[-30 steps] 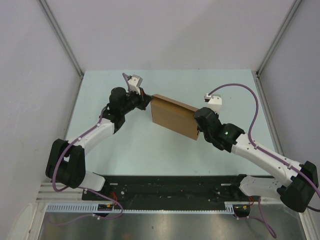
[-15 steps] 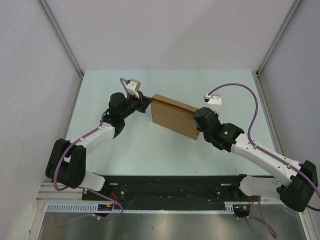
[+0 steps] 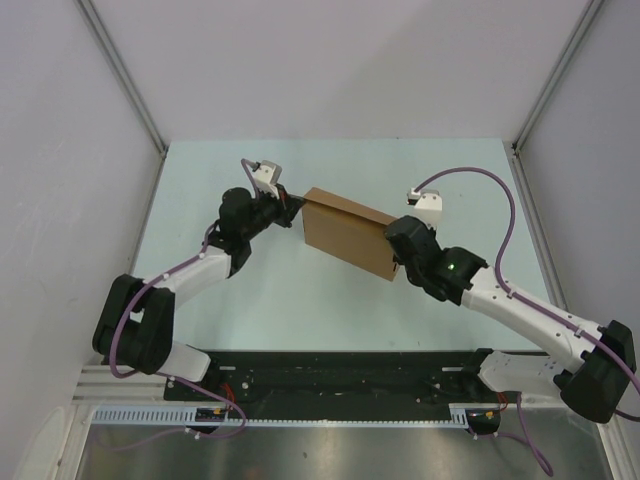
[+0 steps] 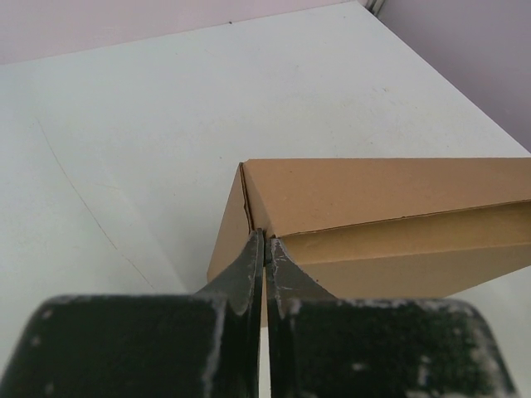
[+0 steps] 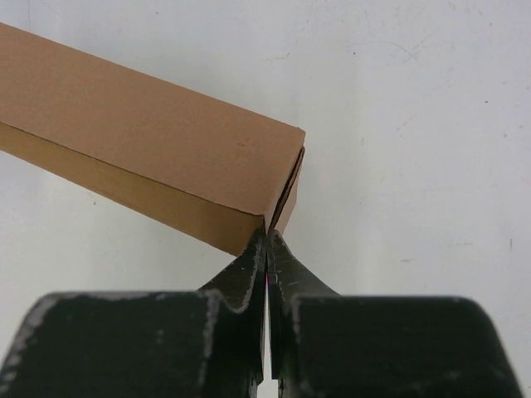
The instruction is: Fold the paper box
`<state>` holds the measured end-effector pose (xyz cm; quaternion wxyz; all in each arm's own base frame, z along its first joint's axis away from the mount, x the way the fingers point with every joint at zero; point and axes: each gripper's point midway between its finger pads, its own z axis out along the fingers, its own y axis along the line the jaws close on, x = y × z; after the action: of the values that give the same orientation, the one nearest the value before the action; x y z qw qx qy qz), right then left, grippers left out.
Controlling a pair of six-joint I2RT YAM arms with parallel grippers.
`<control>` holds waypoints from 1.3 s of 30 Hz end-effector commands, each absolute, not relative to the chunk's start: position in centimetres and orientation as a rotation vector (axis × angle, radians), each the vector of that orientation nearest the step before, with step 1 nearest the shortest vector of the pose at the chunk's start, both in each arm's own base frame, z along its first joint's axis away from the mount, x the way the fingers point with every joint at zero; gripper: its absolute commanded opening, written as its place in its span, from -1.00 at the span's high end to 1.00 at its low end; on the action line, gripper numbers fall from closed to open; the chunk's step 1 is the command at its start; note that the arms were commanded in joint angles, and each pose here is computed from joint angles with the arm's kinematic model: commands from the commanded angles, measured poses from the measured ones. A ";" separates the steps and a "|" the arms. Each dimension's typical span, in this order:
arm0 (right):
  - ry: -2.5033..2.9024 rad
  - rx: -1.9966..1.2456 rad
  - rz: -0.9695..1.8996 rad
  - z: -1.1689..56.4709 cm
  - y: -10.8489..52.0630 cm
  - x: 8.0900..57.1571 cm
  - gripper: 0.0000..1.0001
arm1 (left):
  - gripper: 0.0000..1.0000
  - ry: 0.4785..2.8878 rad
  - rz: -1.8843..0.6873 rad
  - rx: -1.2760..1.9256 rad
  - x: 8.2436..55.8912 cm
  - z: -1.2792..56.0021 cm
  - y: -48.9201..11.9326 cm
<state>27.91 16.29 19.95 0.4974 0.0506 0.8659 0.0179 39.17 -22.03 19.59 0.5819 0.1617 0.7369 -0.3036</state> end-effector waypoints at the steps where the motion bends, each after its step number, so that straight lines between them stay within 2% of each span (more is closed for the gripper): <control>1: 2.128 0.095 0.024 20.0 15.6 26.7 0.93 | 1.00 1.952 -0.654 0.351 38.0 12.9 -20.8; 2: 2.123 0.097 0.031 20.2 15.6 26.6 0.86 | 0.99 1.954 -0.652 0.349 38.0 12.9 -20.7; 5: 2.102 0.085 0.063 21.2 15.6 26.3 0.47 | 0.99 1.954 -0.645 0.347 38.1 12.9 -20.6; 8: 2.082 0.093 0.082 22.6 15.3 26.0 0.25 | 0.99 1.952 -0.638 0.345 38.1 13.1 -20.5; 11: 2.058 0.110 0.090 24.0 14.8 25.9 0.18 | 0.99 1.947 -0.632 0.344 38.2 13.4 -20.5; 19: 2.004 0.110 0.153 26.5 15.2 26.1 0.21 | 0.99 1.934 -0.631 0.344 38.1 14.0 -20.4; 39: 2.043 0.046 0.162 24.9 17.8 27.1 0.25 | 0.99 1.928 -0.622 0.360 38.0 14.7 -20.4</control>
<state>26.31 16.92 23.28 0.5014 0.0165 0.8632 0.0562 39.54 -21.44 19.54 0.5855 0.1523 0.7428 -0.2867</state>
